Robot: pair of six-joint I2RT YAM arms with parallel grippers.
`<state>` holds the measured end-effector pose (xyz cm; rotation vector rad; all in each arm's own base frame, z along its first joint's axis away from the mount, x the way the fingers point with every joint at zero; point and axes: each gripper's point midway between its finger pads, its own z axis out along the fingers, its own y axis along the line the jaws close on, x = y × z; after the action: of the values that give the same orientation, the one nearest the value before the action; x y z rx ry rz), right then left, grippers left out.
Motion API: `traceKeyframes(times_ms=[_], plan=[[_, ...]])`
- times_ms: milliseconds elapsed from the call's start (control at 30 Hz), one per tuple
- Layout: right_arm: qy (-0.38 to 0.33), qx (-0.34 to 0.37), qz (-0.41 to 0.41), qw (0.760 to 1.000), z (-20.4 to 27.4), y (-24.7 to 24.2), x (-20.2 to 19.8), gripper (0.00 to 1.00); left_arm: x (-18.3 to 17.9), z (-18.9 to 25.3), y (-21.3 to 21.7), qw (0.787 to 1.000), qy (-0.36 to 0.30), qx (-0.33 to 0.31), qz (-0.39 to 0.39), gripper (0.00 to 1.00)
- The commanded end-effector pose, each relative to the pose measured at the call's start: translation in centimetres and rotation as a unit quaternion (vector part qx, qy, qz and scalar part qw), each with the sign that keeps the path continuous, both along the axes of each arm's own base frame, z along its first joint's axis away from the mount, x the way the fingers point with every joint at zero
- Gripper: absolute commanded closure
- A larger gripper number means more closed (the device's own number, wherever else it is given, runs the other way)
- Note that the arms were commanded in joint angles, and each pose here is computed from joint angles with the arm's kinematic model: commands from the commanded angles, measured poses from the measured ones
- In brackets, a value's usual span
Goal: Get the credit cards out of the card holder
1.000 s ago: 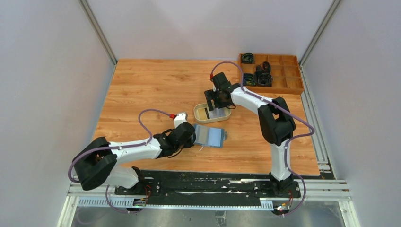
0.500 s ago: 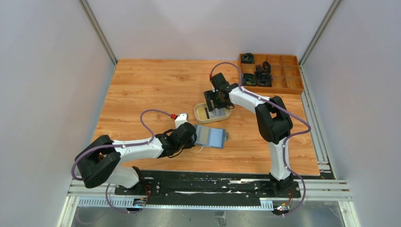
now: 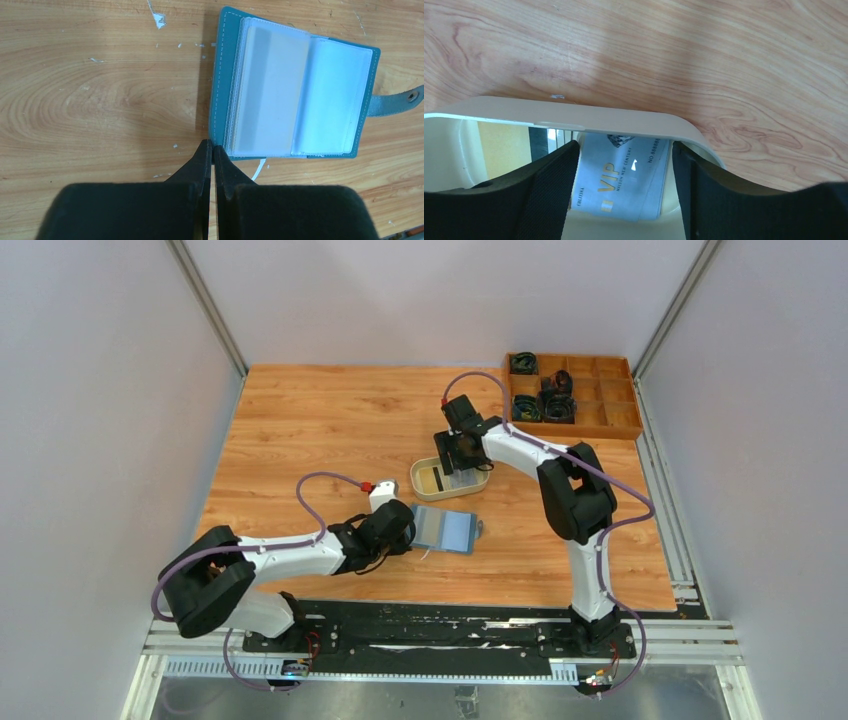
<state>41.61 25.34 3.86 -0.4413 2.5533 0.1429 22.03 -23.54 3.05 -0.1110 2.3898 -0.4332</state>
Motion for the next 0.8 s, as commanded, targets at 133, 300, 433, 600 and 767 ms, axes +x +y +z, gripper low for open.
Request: traceKeyframes(times_ms=[133, 300, 433, 600, 767], plan=[[0.020, -0.036, 0.000, 0.999, -1.4, -1.2, -1.4, 0.33, 0.0, 0.1, 0.5, 1.000, -0.003, -0.001, 0.005, 1.00], [0.007, -0.039, 0.007, 0.999, -0.1, -1.5, -1.3, 0.17, 0.1, 0.4, 0.3, 1.000, -0.004, -0.003, 0.003, 1.00], [-0.017, -0.020, 0.020, 0.999, 2.6, -1.0, -0.8, 0.10, 0.2, 0.7, 0.2, 1.000, -0.006, -0.005, 0.002, 1.00], [-0.050, 0.034, 0.048, 0.997, 7.5, 0.8, -0.4, 0.10, 0.3, 0.7, 0.0, 1.000, -0.006, -0.005, 0.001, 1.00], [-0.073, 0.133, 0.065, 0.986, 12.0, 2.3, -2.9, 0.10, 0.4, 0.1, 0.0, 1.000, -0.002, 0.001, 0.001, 1.00]])
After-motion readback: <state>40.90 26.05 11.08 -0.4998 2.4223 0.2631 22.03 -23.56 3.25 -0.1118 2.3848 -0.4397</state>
